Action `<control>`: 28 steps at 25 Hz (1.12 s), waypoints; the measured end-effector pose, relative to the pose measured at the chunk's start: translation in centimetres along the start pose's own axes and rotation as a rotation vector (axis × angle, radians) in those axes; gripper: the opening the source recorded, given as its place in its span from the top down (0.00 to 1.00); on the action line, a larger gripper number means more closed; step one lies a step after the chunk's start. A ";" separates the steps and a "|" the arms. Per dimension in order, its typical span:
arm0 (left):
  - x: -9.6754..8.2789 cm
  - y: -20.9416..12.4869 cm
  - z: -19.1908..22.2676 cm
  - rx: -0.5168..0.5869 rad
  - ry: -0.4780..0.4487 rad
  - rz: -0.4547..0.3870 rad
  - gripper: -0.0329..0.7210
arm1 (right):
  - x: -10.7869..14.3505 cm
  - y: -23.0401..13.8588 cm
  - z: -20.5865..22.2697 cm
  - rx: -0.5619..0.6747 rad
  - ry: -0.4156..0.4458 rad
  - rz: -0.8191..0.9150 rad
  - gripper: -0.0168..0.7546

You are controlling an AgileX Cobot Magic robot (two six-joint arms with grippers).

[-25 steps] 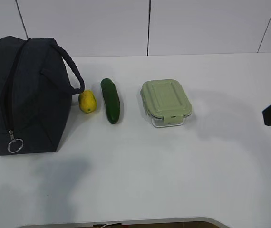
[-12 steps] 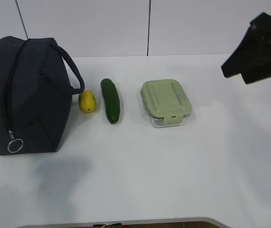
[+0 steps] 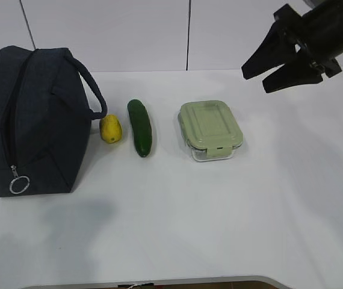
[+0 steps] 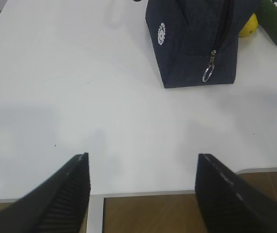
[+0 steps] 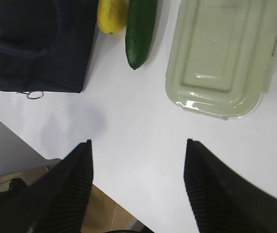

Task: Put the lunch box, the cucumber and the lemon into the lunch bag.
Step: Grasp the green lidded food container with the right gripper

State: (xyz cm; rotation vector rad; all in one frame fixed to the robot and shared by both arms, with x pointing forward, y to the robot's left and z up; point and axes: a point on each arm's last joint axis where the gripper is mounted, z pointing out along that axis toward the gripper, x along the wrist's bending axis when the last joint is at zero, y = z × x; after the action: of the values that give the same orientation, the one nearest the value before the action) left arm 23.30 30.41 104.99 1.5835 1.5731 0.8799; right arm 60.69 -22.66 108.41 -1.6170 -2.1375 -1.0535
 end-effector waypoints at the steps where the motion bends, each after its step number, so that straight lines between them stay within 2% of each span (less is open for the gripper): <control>1: 0.0 0.0 0.0 0.000 0.000 0.000 0.30 | -0.6 0.1 0.4 0.008 0.006 0.010 0.36; 6: 0.0 0.0 0.0 0.000 0.000 0.000 0.30 | -4.4 0.6 0.8 -0.023 0.046 0.080 0.36; 12: 0.0 0.0 0.0 0.000 0.000 0.000 0.30 | -8.9 0.4 1.7 -0.017 0.036 0.165 0.36; 21: 0.0 0.0 0.0 0.000 0.000 0.000 0.30 | -9.5 0.5 2.2 -0.011 0.040 0.173 0.36; 28: 0.0 0.0 0.0 0.000 0.000 0.000 0.30 | -12.4 2.4 4.4 -0.006 0.041 0.141 0.36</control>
State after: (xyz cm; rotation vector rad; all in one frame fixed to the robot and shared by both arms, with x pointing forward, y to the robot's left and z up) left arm 23.30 30.41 104.99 1.5835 1.5731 0.8799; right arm 68.12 -28.38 98.83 -1.7060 -1.9635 -1.0412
